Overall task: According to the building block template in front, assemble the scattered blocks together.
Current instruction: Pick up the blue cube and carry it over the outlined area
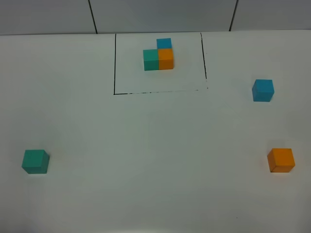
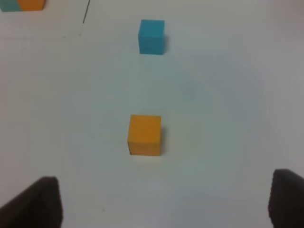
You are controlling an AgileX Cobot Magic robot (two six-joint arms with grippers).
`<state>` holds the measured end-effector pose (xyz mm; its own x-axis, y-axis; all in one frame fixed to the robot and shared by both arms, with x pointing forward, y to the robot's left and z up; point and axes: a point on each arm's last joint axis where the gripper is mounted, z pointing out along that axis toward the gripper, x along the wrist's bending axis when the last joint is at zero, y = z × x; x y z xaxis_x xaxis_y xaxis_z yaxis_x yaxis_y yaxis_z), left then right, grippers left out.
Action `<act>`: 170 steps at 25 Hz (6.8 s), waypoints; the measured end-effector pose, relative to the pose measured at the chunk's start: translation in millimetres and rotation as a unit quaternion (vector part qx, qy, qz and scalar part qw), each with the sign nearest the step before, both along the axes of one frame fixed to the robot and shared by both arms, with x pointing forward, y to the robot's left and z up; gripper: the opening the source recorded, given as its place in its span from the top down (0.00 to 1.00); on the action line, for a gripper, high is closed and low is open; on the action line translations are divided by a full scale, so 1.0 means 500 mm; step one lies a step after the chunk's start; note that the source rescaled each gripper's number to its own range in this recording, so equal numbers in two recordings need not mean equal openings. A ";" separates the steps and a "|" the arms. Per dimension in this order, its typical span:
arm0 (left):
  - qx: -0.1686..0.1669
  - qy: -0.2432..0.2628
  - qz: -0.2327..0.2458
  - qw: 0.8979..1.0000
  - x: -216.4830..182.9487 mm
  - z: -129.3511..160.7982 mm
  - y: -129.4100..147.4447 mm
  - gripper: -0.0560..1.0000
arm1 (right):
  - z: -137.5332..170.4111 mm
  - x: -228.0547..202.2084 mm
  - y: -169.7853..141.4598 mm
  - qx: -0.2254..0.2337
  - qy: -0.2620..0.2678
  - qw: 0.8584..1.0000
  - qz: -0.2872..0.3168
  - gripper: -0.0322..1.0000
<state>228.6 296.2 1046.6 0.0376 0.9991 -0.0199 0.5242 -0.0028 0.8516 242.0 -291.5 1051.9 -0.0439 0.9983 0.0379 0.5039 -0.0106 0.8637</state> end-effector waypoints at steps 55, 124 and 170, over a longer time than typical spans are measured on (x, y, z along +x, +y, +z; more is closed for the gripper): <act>0.000 0.000 0.000 1.000 0.000 0.000 0.000 0.29 | -0.180 0.836 0.063 -0.023 0.333 0.942 0.044 0.22; 0.000 0.000 0.000 1.000 0.000 0.000 0.000 0.29 | -0.258 0.774 0.481 -0.343 0.235 0.627 0.659 0.96; 0.000 0.000 0.000 1.000 0.000 0.000 0.000 0.29 | -0.319 0.782 0.497 -0.298 0.285 0.663 0.625 0.87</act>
